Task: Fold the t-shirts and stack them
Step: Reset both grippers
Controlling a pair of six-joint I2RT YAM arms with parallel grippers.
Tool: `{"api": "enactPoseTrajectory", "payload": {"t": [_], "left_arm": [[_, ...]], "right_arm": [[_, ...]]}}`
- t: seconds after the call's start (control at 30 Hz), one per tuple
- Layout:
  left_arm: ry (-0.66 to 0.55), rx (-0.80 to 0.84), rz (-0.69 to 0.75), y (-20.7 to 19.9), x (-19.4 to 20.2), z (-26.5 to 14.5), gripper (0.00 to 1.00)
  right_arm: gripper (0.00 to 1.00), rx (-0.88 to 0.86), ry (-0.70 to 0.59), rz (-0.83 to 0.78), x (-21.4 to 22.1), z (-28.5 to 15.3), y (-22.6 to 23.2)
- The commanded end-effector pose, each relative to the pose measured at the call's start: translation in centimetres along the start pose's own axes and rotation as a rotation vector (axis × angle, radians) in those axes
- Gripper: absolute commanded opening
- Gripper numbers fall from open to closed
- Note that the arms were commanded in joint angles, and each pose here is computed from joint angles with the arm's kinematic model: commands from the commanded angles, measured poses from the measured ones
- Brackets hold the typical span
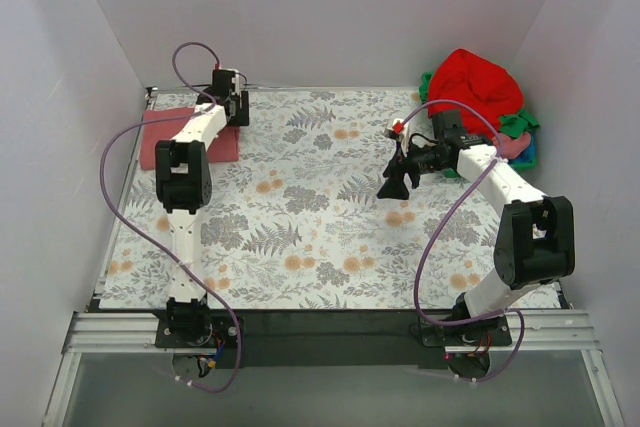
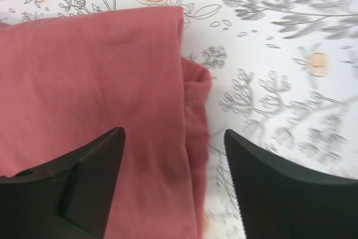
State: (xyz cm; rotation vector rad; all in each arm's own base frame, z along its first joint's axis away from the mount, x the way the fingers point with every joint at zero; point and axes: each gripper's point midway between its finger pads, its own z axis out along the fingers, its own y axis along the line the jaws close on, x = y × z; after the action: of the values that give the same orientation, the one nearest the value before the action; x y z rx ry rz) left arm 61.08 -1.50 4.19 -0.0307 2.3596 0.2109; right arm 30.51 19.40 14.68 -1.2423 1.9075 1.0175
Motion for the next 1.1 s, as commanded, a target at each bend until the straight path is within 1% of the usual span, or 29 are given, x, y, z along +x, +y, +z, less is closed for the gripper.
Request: {"api": "enactPoseTrajectory", "payload": {"t": [0.0, 0.03, 0.07, 0.1, 0.13, 0.17, 0.2, 0.23, 0.27, 0.3, 0.33, 0.37, 0.4, 0.43, 0.47, 0.5, 0.53, 0.57, 0.6, 0.63, 0.7, 0.73, 0.8, 0.87, 0.93, 1.07], "left_arm": [[-0.184, 0.058, -0.127, 0.1, -8.4, -9.7, 0.71], [-0.244, 0.062, -0.168, 0.8, -10.4, -13.3, 0.80], [-0.205, 0.064, -0.188, 0.9, -8.5, -13.6, 0.84], [-0.222, 0.124, -0.228, 0.3, -8.6, -15.3, 0.86], [-0.282, 0.179, -0.253, 0.5, -9.8, -19.2, 0.89], [-0.236, 0.209, -0.267, 0.3, -6.7, -19.1, 0.90], [-0.229, 0.330, -0.284, -1.2, -5.9, -20.8, 0.92], [-0.272, 0.396, -0.320, -1.2, -5.9, -24.5, 0.92], [-0.224, 0.437, -0.338, -1.4, -2.8, -24.2, 0.93], [-0.211, 0.480, -0.348, -1.9, -1.3, -25.1, 0.93], [-0.205, 0.533, -0.376, -2.2, -0.5, -26.6, 0.93], [-0.250, 0.556, -0.373, -1.8, -0.5, -29.0, 0.93], [-0.213, 0.562, -0.370, -2.1, 2.0, -29.0, 0.93], [-0.218, 0.563, -0.366, -2.0, 2.6, -29.7, 0.93], [-0.254, 0.565, -0.359, -1.6, 2.9, -31.5, 0.94], [-0.239, 0.557, -0.356, -1.5, 4.4, -31.3, 0.94], [-0.248, 0.557, -0.349, -1.5, 4.8, -31.7, 0.94], [-0.267, 0.561, -0.328, -1.4, 5.1, -32.2, 0.94], [-0.298, 0.560, -0.318, -1.2, 5.0, -33.1, 0.94], [-0.294, 0.552, -0.319, -1.1, 5.8, -33.0, 0.94], [-0.331, 0.559, -0.322, -1.0, 5.8, -33.9, 0.95], [-0.325, 0.567, -0.323, -1.1, 6.5, -33.7, 0.95], [-0.338, 0.570, -0.328, -1.2, 6.8, -33.8, 0.95], [-0.346, 0.564, -0.334, -1.1, 7.4, -33.7, 0.95], [-0.349, 0.571, -0.341, -1.2, 7.7, -33.7, 0.95], [-0.341, 0.576, -0.344, -1.4, 8.3, -33.2, 0.95]], "right_arm": [[0.83, 0.021, 0.019, -0.019, 0.8, -0.5, -0.2], [0.83, 0.032, 0.027, -0.026, 0.8, -0.5, -0.3], [0.84, 0.049, 0.028, -0.042, 0.6, -0.8, -0.4], [0.84, 0.083, 0.049, -0.050, 0.7, -1.1, -0.8], [0.84, 0.109, 0.057, -0.058, 0.6, -1.5, -1.1], [0.85, 0.165, 0.071, -0.082, 0.1, -2.2, -1.7], [0.85, 0.202, 0.076, -0.079, -0.2, -2.7, -2.0], [0.86, 0.258, 0.067, -0.104, -1.1, -3.5, -2.5], [0.87, 0.344, 0.094, -0.113, -1.2, -4.5, -3.5], [0.88, 0.404, 0.095, -0.116, -1.8, -5.4, -4.1], [0.88, 0.478, 0.077, -0.102, -2.7, -6.6, -4.4], [0.91, 0.609, 0.080, -0.096, -3.1, -8.1, -6.0], [0.93, 0.688, 0.061, -0.089, -3.9, -9.2, -6.6], [0.96, 0.770, 0.012, -0.054, -4.9, -10.7, -6.6], [0.99, 0.908, -0.022, -0.052, -5.9, -12.8, -7.8], [0.99, 0.966, -0.040, -0.032, -5.7, -13.5, -8.0], [0.98, 1.036, -0.086, -0.019, -6.4, -15.0, -7.7], [0.98, 1.096, -0.126, 0.030, -6.4, -15.9, -7.8], [0.98, 1.172, -0.140, 0.060, -5.8, -17.0, -8.0], [0.98, 1.194, -0.154, 0.071, -5.9, -17.6, -7.7], [0.98, 1.213, -0.143, 0.085, -5.4, -18.0, -7.4], [0.98, 1.230, -0.144, 0.084, -5.1, -18.4, -7.0], [0.98, 1.276, -0.125, 0.059, -4.7, -19.5, -6.6], [0.99, 1.347, -0.127, 0.078, -4.1, -21.3, -6.5], [0.98, 1.380, -0.150, 0.103, -3.6, -22.6, -6.1], [0.98, 1.362, -0.181, 0.137, -2.6, -23.0, -5.7]]}}
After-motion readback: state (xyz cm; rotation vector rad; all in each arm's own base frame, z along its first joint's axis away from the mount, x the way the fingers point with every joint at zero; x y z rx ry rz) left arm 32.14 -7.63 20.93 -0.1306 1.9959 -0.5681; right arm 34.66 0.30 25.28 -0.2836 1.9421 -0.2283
